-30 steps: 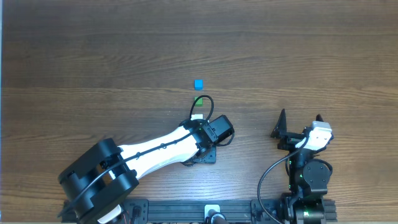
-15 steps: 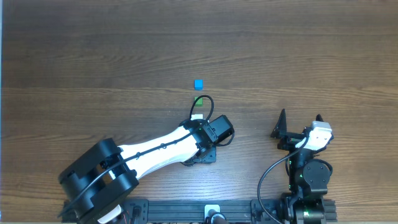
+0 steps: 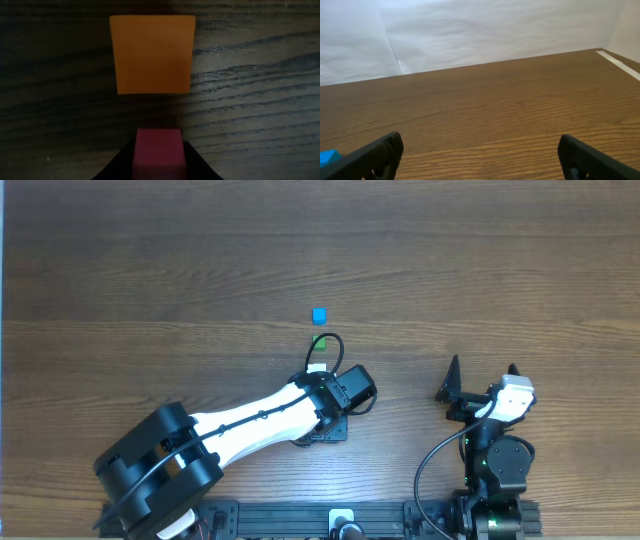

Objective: Stack Cubes

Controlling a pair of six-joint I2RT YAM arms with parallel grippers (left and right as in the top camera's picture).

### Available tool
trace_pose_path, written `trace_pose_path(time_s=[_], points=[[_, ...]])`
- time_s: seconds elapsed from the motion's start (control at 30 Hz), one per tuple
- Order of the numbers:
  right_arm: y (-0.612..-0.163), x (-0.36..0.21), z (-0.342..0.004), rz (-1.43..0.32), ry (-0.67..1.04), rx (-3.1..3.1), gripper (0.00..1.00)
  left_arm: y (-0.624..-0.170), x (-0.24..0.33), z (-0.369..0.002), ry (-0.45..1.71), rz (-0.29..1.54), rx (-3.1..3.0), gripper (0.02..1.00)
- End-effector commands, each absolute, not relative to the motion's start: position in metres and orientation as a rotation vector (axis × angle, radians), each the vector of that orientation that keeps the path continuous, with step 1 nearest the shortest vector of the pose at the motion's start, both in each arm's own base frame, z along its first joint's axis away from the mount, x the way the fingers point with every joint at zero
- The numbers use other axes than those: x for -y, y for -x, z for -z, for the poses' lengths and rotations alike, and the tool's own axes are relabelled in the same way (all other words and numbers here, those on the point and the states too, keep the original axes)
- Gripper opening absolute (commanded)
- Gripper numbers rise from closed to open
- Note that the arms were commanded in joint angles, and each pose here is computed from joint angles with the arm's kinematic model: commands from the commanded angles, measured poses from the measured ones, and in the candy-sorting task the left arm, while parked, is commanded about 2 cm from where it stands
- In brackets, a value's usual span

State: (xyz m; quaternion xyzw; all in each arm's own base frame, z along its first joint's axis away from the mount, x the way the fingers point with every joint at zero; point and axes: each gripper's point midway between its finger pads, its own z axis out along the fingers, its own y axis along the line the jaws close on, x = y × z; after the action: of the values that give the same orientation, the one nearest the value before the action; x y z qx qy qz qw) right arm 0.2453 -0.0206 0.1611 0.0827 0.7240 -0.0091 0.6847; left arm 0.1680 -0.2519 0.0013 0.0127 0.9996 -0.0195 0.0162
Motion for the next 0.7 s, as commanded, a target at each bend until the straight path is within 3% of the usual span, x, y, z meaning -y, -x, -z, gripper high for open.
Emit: trace_pose_path(time_s=[0.03,0.37,0.7], points=[[-0.245,0.021,-0.160,0.017,-0.196,-1.618,0.991,-0.171,0.255,-0.001,-0.058,0.053,-3.102,0.244],[-0.245,0.021,-0.160,0.017,-0.196,-1.618,0.991,-0.171,0.257,-0.004,-0.016,0.079,-3.103,0.207],[-0.245,0.021,-0.160,0.017,-0.196,-1.618,0.993,-0.193,0.278,-0.061,0.003,0.107,-3.049,0.191]])
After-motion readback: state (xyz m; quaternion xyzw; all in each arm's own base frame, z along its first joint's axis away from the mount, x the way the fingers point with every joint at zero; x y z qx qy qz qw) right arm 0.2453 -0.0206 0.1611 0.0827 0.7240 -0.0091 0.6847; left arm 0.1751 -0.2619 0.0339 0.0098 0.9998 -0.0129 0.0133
